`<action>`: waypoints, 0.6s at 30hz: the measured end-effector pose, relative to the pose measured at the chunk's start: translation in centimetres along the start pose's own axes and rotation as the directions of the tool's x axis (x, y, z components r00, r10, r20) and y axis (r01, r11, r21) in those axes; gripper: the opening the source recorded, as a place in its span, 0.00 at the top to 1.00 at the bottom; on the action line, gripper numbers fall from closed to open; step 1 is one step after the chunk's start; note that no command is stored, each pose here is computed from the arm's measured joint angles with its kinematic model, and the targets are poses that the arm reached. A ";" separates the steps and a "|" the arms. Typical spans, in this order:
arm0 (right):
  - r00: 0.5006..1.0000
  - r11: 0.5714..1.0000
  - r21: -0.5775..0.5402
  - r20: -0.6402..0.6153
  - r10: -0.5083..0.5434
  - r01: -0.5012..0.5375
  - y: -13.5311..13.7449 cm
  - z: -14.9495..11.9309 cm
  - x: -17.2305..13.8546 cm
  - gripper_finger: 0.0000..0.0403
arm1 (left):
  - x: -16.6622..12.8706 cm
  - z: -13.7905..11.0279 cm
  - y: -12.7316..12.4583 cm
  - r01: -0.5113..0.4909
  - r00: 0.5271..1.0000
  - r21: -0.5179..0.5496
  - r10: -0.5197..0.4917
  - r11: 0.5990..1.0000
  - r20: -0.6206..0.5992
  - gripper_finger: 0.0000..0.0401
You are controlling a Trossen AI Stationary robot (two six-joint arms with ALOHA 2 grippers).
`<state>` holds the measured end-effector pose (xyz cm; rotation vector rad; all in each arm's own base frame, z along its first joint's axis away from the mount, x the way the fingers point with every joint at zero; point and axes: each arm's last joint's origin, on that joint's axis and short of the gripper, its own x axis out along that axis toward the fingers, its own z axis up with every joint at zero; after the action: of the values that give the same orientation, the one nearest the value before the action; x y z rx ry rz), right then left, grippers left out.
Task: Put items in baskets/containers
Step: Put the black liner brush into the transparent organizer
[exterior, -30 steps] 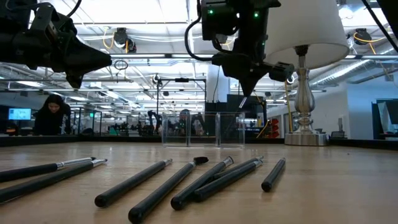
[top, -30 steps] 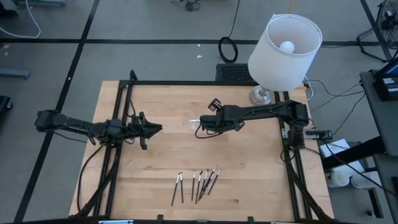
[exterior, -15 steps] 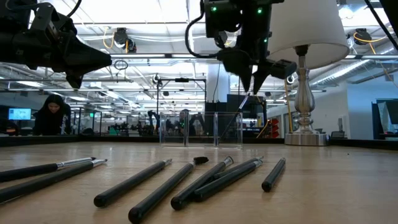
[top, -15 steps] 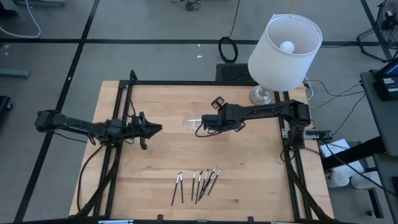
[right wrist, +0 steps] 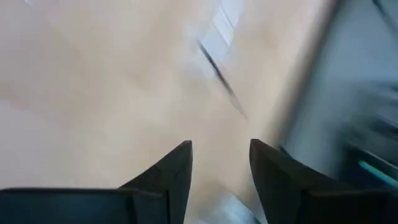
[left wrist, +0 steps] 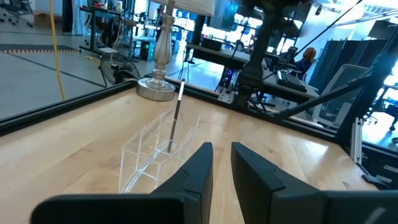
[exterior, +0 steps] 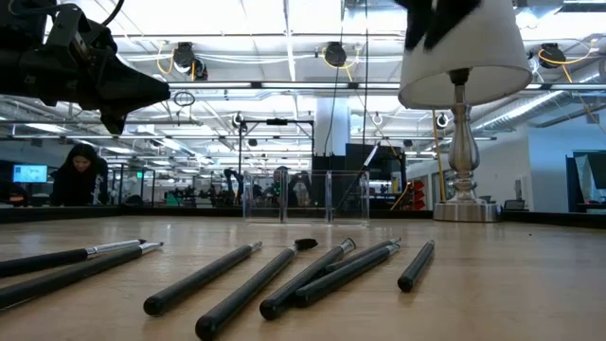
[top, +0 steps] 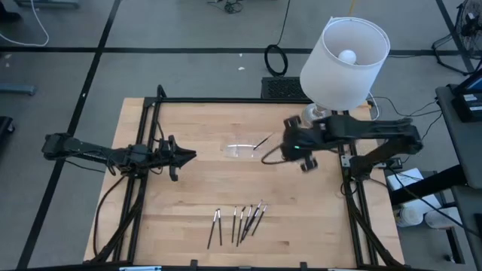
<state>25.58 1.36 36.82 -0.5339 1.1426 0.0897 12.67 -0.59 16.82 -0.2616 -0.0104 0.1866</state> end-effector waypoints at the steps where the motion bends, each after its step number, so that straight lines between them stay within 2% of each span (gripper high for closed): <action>1: 0.995 0.998 0.031 0.086 0.056 -0.058 0.7 0.3 -0.5 0.63 | 0.0 0.0 0.0 0.000 1.000 0.000 0.000 1.000 0.000 0.84; 3: 0.973 0.991 0.022 0.193 0.125 -0.132 2.8 0.6 -0.7 0.64 | 0.0 0.0 0.0 0.000 1.000 -0.003 0.000 1.000 0.001 0.84; 5: 0.957 0.986 -0.025 0.236 0.167 -0.166 5.0 0.6 0.2 0.64 | 0.0 0.0 0.0 0.001 1.000 -0.004 -0.001 1.000 0.002 0.84; 9: 0.933 0.968 -0.073 0.257 0.251 -0.240 8.7 0.1 4.4 0.64 | 0.0 0.0 0.0 0.001 1.000 -0.011 -0.001 1.000 0.003 0.84; 13: 0.848 0.939 -0.134 0.404 0.344 -0.317 11.5 -0.6 8.9 0.64 | 0.0 0.0 0.0 0.001 1.000 -0.010 -0.001 1.000 0.003 0.84; 15: 0.812 0.941 -0.142 0.476 0.337 -0.307 12.2 -1.1 10.6 0.64 | 0.0 0.0 0.0 0.001 1.000 -0.006 -0.001 1.000 0.003 0.84; 18: 0.786 0.964 -0.115 0.560 0.261 -0.238 12.6 -2.1 12.5 0.64 | 0.0 0.0 0.0 0.001 1.000 -0.003 -0.001 1.000 0.003 0.84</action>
<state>24.94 8.88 20.66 -0.3466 0.6093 0.4763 12.68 -0.58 16.85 -0.2638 -0.0137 0.1864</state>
